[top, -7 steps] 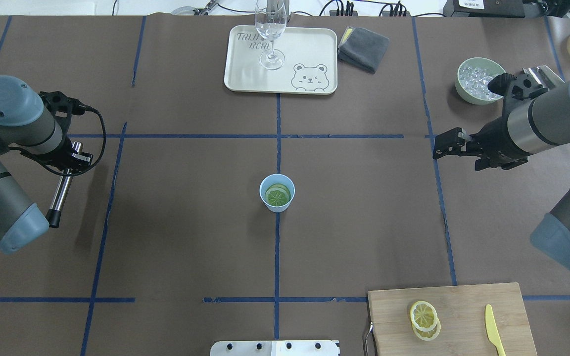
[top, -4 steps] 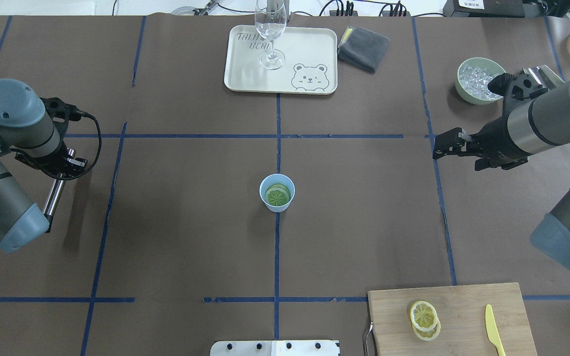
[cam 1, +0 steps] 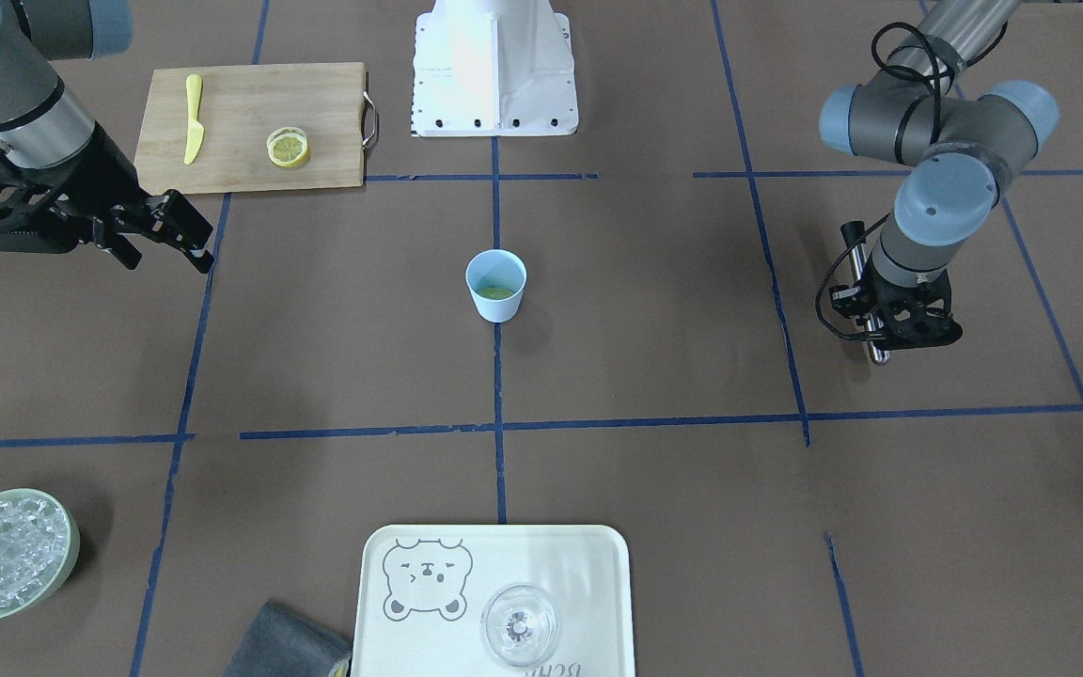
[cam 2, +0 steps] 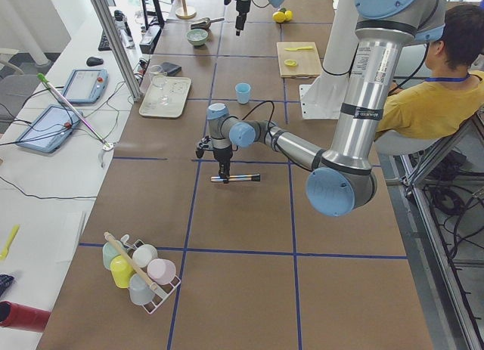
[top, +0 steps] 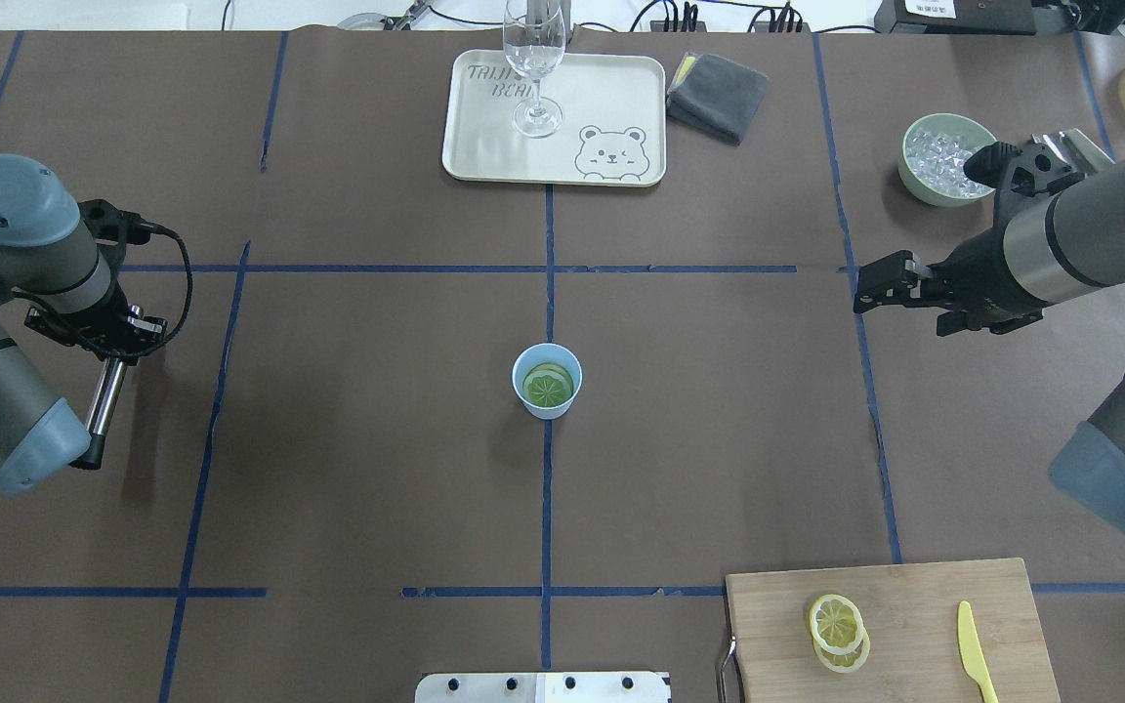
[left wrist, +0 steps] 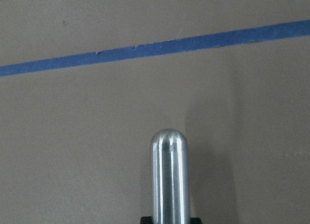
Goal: Squeeze lemon into cup
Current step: 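Lower the muddler onto the table and release it with the left gripper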
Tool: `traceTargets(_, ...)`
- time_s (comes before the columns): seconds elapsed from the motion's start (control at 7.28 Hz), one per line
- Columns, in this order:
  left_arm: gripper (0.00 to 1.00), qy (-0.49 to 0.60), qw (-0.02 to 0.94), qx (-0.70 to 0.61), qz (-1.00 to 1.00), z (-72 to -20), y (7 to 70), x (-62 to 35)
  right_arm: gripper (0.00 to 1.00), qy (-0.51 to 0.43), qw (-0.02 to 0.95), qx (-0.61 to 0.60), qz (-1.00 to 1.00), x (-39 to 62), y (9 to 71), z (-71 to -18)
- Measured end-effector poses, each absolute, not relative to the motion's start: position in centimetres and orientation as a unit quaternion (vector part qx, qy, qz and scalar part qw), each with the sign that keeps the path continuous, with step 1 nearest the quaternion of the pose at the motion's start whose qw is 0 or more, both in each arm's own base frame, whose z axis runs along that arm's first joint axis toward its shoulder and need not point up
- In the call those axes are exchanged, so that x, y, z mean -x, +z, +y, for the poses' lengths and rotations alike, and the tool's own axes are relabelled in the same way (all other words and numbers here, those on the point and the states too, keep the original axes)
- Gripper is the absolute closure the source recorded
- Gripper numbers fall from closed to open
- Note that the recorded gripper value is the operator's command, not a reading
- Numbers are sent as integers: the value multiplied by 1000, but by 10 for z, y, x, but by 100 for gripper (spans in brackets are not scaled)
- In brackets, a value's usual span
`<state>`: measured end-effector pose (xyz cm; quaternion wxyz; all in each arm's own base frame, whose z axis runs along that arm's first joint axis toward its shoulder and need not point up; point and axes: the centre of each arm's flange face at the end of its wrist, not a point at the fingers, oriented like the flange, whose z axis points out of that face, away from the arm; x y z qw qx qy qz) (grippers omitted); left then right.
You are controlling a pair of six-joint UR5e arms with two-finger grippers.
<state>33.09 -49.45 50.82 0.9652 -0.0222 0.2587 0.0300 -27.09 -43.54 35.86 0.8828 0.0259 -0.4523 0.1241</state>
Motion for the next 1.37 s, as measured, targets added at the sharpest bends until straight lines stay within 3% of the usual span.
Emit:
traceTargets(0.14, 100, 29, 966, 26, 256, -495, 514, -331, 0, 124, 882, -27, -453, 271, 358, -435)
traceTargets(0.27, 84, 29, 966, 28, 254, -495, 517, -332, 0, 124, 882, -27, -453, 271, 357, -435)
traceTargets(0.41, 48, 29, 967, 30, 253, -495, 519, -333, 0, 124, 882, -27, -454, 271, 357, -435)
traceTargets(0.55, 19, 30, 967, 30, 253, -495, 519, -333, 0, 123, 882, -27, -454, 271, 356, -435)
traceTargets(0.69, 0, 30, 967, 30, 253, -495, 519, -333, 0, 124, 882, -27, -454, 271, 357, -436)
traceTargets(1.1, 0, 25, 965, 18, 262, -504, 509, -324, 0, 122, 883, -26, -453, 271, 358, -436)
traceTargets(1.37, 0, 28, 952, -12, 303, -535, 482, -268, 0, 121, 886, -28, -446, 261, 368, -439)
